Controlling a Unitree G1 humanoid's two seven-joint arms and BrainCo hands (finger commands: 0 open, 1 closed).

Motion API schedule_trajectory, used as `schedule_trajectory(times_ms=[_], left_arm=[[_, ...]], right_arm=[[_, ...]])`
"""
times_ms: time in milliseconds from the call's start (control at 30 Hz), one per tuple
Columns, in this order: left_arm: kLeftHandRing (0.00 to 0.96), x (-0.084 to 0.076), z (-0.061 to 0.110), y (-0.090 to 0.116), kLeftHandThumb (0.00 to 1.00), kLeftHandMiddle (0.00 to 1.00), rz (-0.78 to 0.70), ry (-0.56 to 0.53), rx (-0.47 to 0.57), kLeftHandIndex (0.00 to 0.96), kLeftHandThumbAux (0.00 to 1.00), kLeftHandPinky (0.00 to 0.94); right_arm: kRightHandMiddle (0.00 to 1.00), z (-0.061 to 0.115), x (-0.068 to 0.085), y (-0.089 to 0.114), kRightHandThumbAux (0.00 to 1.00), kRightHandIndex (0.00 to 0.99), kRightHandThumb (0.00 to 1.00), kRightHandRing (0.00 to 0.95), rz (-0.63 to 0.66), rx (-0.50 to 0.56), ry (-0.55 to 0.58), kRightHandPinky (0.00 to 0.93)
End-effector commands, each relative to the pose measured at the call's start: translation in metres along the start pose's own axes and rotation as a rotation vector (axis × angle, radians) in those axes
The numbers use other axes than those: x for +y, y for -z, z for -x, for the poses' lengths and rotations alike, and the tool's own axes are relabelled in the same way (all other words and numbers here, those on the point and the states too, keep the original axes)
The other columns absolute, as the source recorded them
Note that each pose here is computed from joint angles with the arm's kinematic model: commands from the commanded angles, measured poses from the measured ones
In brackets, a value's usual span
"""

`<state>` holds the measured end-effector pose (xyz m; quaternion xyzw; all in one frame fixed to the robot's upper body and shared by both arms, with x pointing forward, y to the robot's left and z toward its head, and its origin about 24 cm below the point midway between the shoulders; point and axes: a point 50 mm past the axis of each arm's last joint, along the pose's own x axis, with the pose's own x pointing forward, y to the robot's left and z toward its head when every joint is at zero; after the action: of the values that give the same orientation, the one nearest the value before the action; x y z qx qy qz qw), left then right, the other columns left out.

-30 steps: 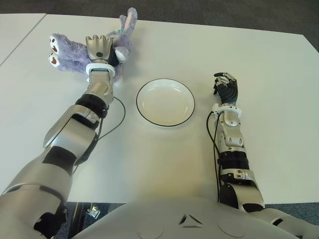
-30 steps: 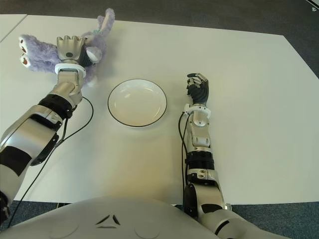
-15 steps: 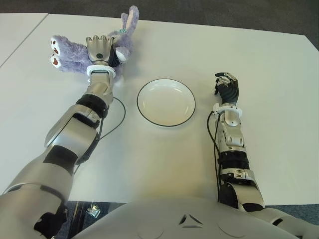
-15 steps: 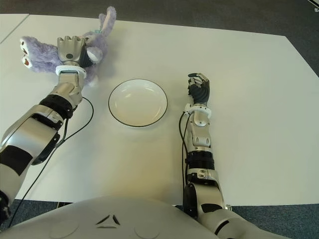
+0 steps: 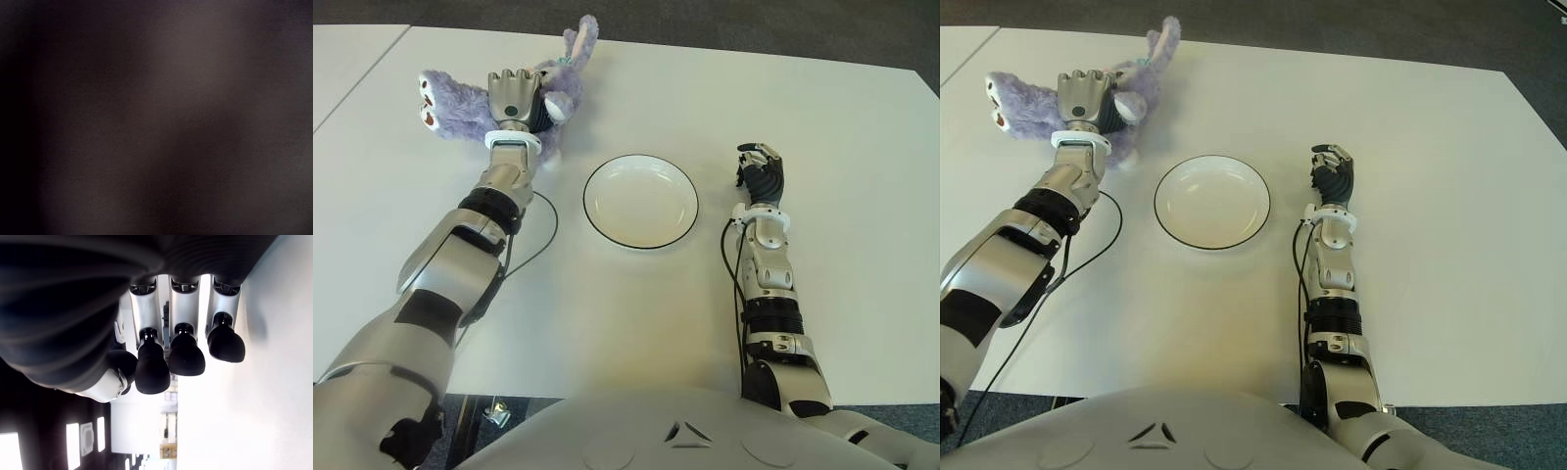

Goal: Put the doll into the plate.

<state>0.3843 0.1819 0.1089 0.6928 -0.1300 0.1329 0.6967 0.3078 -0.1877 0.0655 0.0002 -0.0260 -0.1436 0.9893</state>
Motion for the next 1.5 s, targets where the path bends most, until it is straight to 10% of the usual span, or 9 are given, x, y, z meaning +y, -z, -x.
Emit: schedule_trajectory(times_ms=[33,1500], left_arm=[[0.889,0.003,0.006,-0.002,0.716,0.882,0.076,-0.064,-0.09,0.444,0.696,0.926],[0.907,0.08,-0.009,-0.015,0.71,0.907,0.16,-0.482,-0.463,0.443,0.704,0.907]], right_arm=[[0.796,0.007,-0.002,0.017,0.715,0.441,0.716,0.789,0.002,0.082,0.006,0.775],[0.788,0.005,-0.001,0.019,0.715,0.441,0.715,0.784,-0.01,0.08,-0.002,0.759]])
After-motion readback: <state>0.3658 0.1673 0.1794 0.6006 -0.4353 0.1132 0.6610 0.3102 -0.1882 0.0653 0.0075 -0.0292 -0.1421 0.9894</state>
